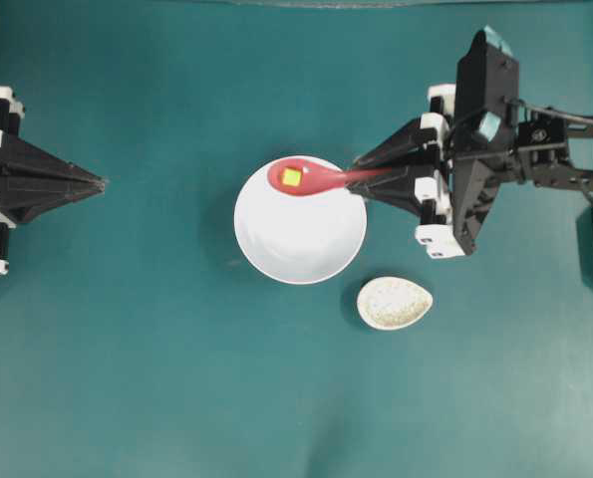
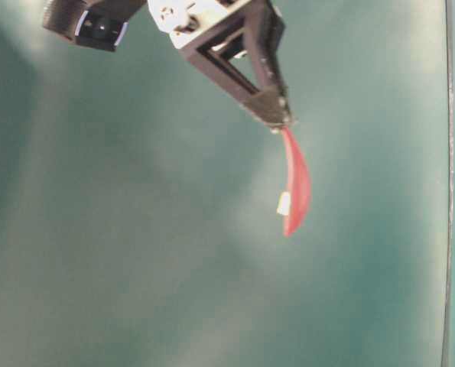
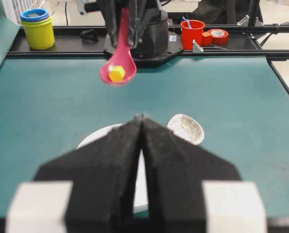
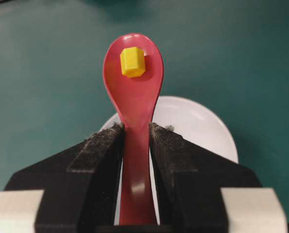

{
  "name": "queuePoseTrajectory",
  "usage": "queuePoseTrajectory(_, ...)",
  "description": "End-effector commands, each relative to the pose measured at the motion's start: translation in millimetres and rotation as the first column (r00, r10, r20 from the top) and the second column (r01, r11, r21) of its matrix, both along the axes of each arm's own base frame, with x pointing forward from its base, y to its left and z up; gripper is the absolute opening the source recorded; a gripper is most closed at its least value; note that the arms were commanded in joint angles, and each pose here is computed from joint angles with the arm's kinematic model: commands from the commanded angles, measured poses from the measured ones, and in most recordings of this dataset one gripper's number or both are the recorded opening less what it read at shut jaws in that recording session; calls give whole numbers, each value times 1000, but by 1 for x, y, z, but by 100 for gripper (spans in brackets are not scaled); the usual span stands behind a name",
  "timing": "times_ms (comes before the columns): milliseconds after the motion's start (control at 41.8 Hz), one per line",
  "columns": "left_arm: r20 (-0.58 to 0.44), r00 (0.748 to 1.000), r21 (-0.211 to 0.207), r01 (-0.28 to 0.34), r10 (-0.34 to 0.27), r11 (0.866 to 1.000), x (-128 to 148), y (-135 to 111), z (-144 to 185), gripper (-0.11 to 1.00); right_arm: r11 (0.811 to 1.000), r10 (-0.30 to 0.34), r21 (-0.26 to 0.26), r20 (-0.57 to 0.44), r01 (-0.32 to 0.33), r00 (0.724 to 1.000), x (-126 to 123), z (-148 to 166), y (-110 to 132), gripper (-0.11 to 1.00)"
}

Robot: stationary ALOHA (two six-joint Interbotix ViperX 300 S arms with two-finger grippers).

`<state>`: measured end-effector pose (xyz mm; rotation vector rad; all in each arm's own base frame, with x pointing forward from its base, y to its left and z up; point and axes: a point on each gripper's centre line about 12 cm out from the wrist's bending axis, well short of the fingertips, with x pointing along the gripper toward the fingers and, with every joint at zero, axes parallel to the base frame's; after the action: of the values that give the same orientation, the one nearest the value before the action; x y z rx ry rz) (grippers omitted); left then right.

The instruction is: Scoop the yellow hexagonal prism block from the bowl with a spoon using the right arm.

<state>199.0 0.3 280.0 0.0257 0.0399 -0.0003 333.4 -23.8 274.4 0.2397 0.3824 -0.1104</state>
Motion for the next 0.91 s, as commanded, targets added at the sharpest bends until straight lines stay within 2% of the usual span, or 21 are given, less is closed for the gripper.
queuePoseTrajectory(0, 18, 1000, 0, -3, 3, 1000, 2, 1, 7, 1, 1000, 1, -10, 52, -1, 999, 0, 19, 0, 25)
queuePoseTrajectory(885, 23, 1000, 0, -2, 2, 1000, 4, 1, 6, 1, 1000, -9, -9, 87, 10, 996, 1, 25, -2, 25)
